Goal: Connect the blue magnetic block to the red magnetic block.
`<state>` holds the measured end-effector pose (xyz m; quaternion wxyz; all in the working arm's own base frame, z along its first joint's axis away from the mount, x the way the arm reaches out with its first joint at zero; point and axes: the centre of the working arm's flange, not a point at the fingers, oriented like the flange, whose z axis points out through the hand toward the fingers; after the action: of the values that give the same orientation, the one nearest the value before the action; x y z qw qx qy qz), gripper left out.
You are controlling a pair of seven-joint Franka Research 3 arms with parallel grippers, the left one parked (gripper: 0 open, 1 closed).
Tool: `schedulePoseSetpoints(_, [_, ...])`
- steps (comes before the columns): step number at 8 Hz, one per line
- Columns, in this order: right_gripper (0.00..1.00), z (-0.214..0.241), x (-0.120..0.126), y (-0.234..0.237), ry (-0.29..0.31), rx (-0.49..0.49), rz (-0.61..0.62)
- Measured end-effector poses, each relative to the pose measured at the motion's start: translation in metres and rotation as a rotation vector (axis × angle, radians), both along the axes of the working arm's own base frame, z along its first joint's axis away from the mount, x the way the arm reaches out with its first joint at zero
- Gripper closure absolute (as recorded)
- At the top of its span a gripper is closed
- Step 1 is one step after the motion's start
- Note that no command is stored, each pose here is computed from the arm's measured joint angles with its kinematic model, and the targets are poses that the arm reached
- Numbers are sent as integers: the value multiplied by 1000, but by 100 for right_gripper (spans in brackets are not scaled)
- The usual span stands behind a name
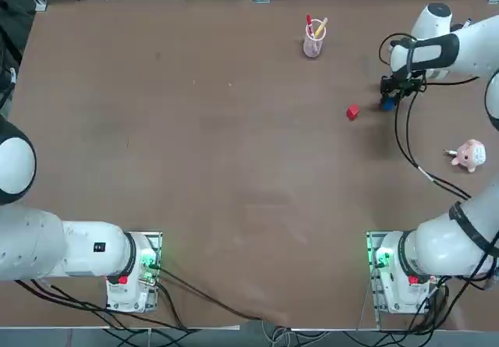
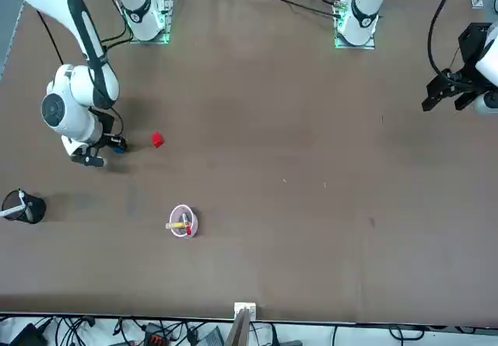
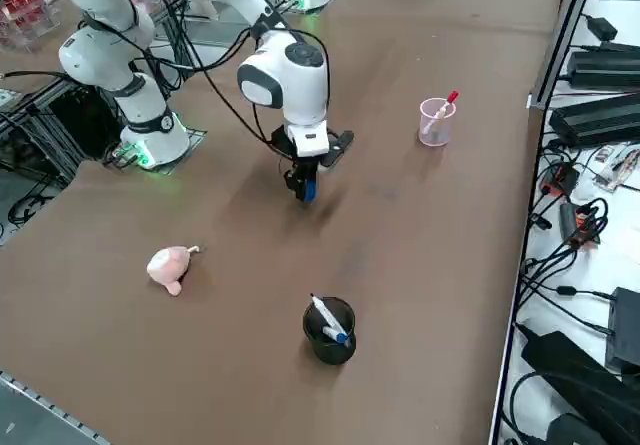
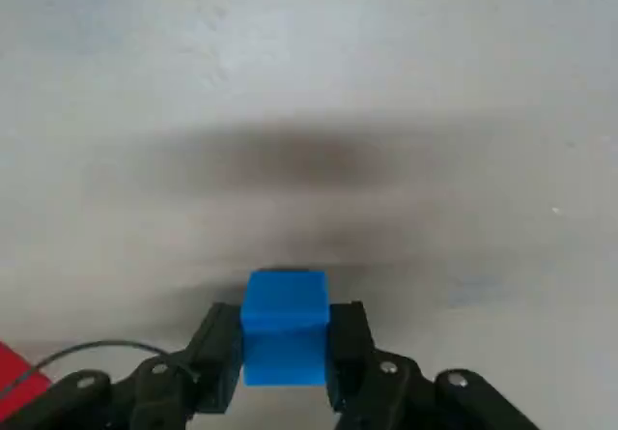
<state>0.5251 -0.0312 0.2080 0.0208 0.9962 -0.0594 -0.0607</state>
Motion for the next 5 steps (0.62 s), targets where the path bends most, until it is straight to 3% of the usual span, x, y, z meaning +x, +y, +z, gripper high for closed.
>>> schedulePoseSetpoints(5, [53, -4, 0, 16, 4, 0, 30])
